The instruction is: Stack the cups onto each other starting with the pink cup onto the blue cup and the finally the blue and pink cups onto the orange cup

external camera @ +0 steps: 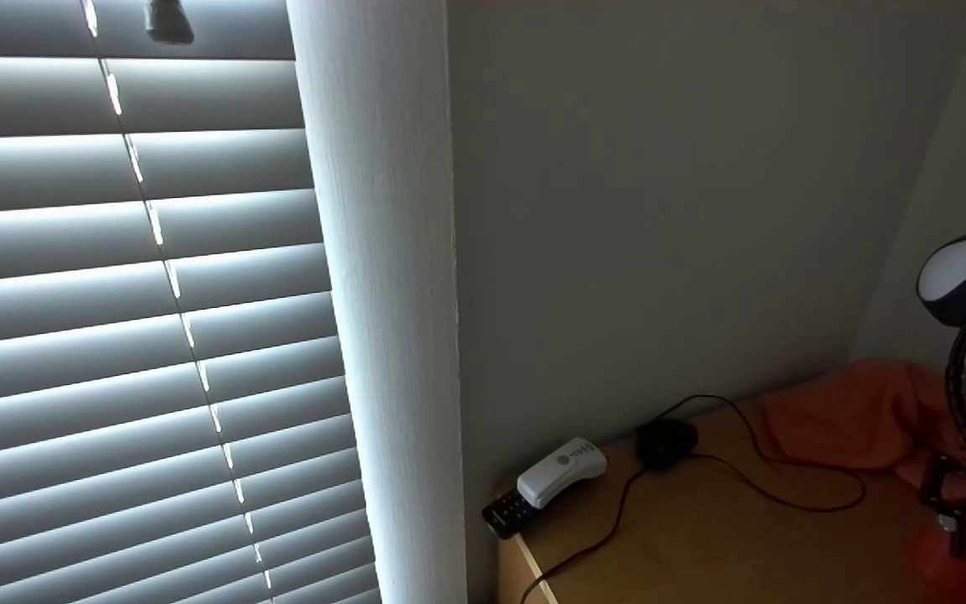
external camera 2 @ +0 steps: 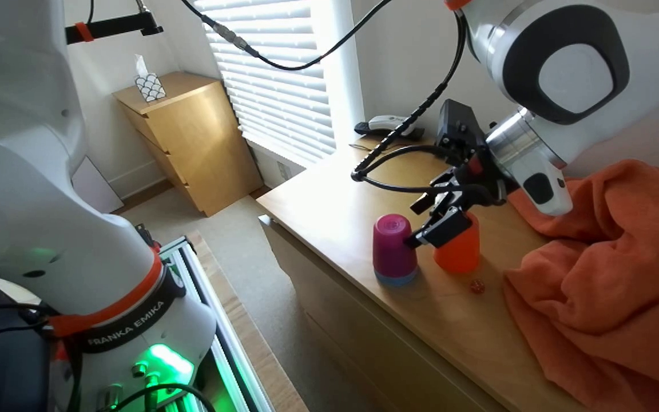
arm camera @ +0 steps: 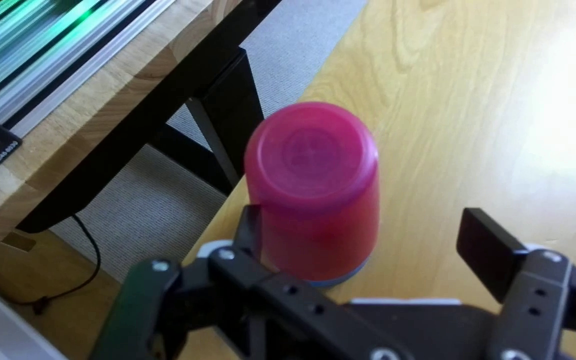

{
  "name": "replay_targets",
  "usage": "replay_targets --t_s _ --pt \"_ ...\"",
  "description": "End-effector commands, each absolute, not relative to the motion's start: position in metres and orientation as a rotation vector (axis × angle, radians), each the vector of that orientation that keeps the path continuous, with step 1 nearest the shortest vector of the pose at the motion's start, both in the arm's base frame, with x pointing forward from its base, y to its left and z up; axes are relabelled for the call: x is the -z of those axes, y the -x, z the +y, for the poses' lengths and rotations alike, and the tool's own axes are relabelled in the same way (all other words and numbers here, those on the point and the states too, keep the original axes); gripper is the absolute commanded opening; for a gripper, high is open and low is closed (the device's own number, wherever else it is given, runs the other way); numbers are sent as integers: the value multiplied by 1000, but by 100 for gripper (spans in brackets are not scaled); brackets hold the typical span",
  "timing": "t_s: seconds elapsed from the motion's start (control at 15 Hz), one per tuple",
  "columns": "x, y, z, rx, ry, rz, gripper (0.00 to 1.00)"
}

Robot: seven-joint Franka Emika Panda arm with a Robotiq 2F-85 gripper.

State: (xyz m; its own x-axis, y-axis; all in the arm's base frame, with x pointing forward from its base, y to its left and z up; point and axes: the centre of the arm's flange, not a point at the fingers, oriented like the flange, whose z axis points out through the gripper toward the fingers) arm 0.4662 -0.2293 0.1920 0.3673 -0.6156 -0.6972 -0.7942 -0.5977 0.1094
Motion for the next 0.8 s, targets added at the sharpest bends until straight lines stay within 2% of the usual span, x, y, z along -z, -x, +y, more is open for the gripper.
replay_targets --t_s 0.0,0.73 --pt "-187 -463 -220 -1087 2436 1271 100" --pt "-189 -456 -211 -1153 2543 1033 100"
